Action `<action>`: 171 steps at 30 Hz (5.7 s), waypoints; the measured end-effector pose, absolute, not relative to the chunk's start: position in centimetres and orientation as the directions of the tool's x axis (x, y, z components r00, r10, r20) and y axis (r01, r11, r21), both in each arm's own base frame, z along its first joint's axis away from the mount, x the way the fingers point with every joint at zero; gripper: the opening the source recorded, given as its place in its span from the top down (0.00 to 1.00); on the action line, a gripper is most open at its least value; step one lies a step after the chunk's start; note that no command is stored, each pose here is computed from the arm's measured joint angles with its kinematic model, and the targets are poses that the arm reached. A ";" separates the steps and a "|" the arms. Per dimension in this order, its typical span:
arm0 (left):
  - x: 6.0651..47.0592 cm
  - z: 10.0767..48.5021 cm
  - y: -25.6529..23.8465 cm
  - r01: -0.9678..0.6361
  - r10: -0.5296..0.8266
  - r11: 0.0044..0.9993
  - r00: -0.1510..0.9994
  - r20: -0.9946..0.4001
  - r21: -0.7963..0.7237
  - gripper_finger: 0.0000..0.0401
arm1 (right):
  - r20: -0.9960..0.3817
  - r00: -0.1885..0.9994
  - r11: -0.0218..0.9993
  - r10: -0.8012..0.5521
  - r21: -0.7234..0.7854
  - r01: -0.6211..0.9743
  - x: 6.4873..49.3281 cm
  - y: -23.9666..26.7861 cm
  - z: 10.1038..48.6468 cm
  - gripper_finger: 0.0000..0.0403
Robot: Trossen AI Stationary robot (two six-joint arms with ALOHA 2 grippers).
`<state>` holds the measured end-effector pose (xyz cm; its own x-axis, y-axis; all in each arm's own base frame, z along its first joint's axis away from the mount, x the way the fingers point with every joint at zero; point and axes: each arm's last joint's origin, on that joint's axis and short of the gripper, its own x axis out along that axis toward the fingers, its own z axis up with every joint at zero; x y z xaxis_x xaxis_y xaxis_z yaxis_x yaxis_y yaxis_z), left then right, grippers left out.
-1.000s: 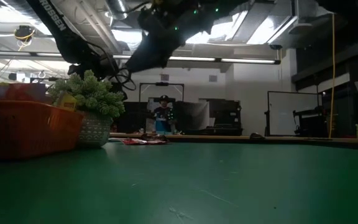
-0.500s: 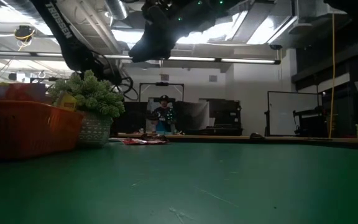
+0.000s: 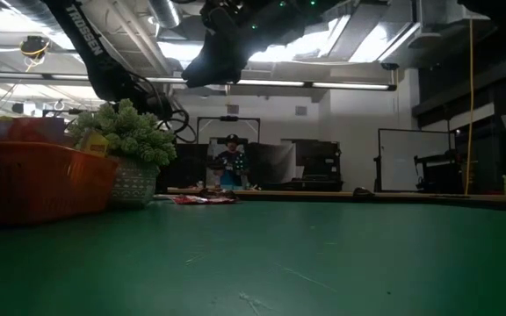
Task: Sort candy
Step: Put the white chocolate into the yellow basket
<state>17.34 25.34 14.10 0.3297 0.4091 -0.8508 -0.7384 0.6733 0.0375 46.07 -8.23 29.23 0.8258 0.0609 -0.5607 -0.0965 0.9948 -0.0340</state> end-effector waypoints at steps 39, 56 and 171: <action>17.4 14.2 25.4 -0.718 0.326 0.696 0.277 -0.904 0.031 0.60 | -0.519 0.853 0.994 0.059 -0.043 -0.096 46.4 -8.2 29.6 0.53; 17.4 14.1 25.2 -0.689 0.323 0.723 0.265 -0.908 0.056 0.77 | -0.519 0.853 0.994 0.060 -0.043 -0.096 46.4 -8.2 29.6 0.53; 21.0 13.4 25.3 -0.796 0.352 0.604 0.209 -0.913 0.051 0.69 | -0.541 0.838 0.994 0.071 -0.031 -0.104 46.2 -8.2 29.4 0.53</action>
<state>21.03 25.34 13.43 0.2085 0.3517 -0.9126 -0.7956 0.6037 0.0509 46.23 -8.16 29.39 0.8383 0.0711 -0.5406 -0.1045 0.9940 -0.0312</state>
